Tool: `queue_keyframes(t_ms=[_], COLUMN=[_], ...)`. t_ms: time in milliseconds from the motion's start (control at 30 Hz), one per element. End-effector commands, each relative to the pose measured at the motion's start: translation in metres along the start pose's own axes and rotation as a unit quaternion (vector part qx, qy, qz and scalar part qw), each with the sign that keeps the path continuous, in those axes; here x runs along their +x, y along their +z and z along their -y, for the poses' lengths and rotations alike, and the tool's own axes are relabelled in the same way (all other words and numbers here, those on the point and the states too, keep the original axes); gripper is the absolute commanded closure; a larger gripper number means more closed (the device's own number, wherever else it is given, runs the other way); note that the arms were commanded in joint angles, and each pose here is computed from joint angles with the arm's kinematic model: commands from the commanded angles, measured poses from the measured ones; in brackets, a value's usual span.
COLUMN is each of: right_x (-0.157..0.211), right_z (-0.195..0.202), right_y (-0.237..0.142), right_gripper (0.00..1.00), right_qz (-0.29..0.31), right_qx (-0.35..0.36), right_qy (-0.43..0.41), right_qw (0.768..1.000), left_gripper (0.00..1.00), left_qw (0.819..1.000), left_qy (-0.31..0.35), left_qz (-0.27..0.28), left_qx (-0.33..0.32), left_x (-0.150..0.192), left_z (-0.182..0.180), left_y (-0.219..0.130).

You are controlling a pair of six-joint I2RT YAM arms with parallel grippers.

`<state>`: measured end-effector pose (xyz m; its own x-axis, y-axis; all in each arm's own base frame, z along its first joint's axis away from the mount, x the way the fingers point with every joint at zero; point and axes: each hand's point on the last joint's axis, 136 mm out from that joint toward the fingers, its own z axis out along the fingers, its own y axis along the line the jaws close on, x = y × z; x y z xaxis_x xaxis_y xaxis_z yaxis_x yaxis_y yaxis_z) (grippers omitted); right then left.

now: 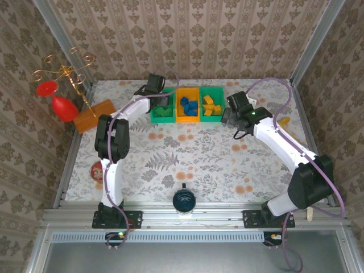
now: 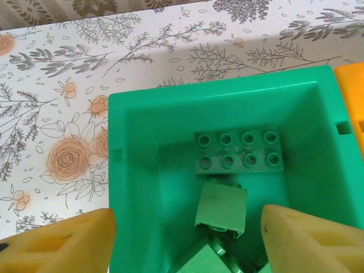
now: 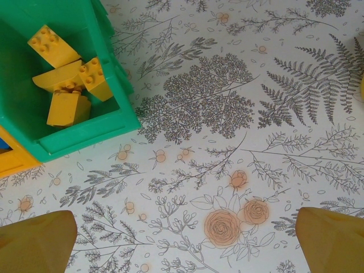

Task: Sort the legos into containers by color
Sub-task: Place the lego in the container, then reset both arms

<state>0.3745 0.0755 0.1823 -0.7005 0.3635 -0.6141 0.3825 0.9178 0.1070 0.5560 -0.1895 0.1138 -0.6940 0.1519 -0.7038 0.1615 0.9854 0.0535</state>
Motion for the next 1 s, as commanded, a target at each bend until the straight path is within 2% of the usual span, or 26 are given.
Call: queue_keyframes(t_ms=[0,200,400,700,967], right_x=[-0.007,-0.008,-0.012,-0.017,-0.019], right_z=[0.012,0.017,0.024,0.038,0.053], right_y=[-0.009,-0.011,-0.016,-0.027,-0.027], right_gripper=[0.0,0.0,0.0,0.0,0.0], right_qz=[0.022,0.031,0.048,0.091,0.118], right_qx=[0.015,0.022,0.033,0.039,0.058], right_qy=[0.003,0.001,-0.003,-0.004,-0.016], right_qw=[1.0,0.999,0.998,0.995,0.991], left_gripper=[0.27,0.17,0.0,0.0,0.0], left_qw=[1.0,1.0,0.999,0.997,0.993], left_qy=[-0.009,-0.011,-0.024,-0.038,-0.042], left_qz=[0.012,0.023,0.035,0.073,0.104], left_qx=[0.004,0.008,0.012,-0.005,-0.036], left_x=[-0.014,-0.017,-0.012,-0.005,0.022], left_z=[-0.004,-0.005,-0.007,-0.023,-0.047], left_y=[-0.017,-0.032,-0.05,-0.093,-0.131])
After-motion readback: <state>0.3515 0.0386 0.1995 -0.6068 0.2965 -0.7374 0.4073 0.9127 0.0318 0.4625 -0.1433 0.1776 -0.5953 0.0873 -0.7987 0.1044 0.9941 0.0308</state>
